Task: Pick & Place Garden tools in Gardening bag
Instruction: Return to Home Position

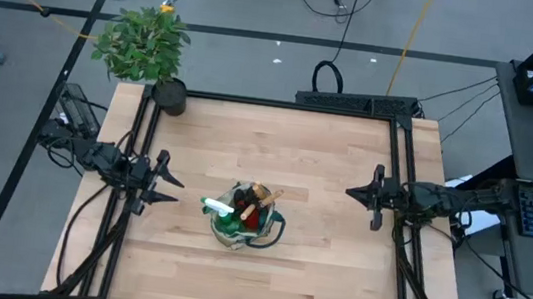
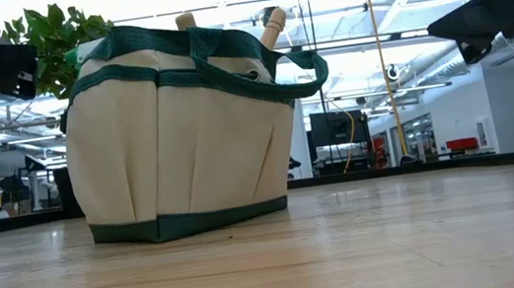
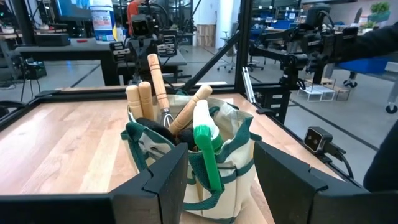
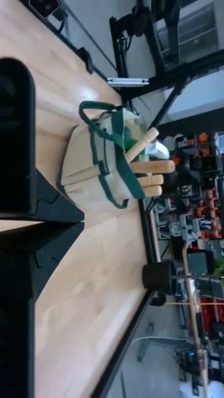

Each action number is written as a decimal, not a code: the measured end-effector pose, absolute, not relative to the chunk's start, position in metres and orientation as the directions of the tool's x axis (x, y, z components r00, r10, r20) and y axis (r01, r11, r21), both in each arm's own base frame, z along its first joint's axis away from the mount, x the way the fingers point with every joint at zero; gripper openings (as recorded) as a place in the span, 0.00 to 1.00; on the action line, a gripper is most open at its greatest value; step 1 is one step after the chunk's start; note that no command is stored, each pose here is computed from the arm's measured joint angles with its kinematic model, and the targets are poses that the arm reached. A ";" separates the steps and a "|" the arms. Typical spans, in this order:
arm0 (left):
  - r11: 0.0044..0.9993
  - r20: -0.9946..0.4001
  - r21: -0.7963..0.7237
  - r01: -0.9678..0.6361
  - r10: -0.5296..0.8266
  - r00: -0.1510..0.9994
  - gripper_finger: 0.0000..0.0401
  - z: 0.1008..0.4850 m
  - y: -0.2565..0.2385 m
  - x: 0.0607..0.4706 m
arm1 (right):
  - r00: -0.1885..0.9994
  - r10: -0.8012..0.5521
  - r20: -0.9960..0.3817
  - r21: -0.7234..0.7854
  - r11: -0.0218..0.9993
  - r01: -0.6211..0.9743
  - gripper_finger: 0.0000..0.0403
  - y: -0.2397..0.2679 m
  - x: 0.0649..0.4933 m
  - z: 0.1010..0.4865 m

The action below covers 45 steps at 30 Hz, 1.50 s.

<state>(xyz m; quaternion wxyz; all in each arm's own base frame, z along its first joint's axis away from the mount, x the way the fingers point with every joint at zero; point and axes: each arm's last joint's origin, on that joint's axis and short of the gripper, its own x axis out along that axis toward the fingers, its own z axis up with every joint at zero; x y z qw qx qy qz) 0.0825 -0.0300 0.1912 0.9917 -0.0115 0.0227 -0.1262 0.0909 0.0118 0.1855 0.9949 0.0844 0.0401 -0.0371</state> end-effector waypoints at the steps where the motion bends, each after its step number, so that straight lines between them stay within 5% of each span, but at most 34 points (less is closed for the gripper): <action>1: 0.969 -0.042 -0.029 0.247 -0.248 0.968 0.48 0.191 -0.030 0.083 | 0.995 -0.067 -0.080 0.159 0.984 0.079 0.00 0.012 0.090 0.186; 12: 0.972 -0.057 -0.038 0.233 -0.235 0.970 0.48 0.190 -0.030 0.083 | 0.992 -0.067 -0.105 0.035 0.997 0.071 0.00 0.012 0.090 0.176; 21: 0.972 -0.057 -0.041 0.233 -0.235 0.970 0.48 0.190 -0.030 0.083 | 0.989 -0.066 -0.133 0.131 0.988 0.084 0.00 0.012 0.092 0.163; 45: 0.972 -0.057 -0.041 0.233 -0.235 0.970 0.48 0.190 -0.030 0.083 | 0.994 -0.066 0.082 0.193 0.980 0.049 0.00 0.012 0.094 0.183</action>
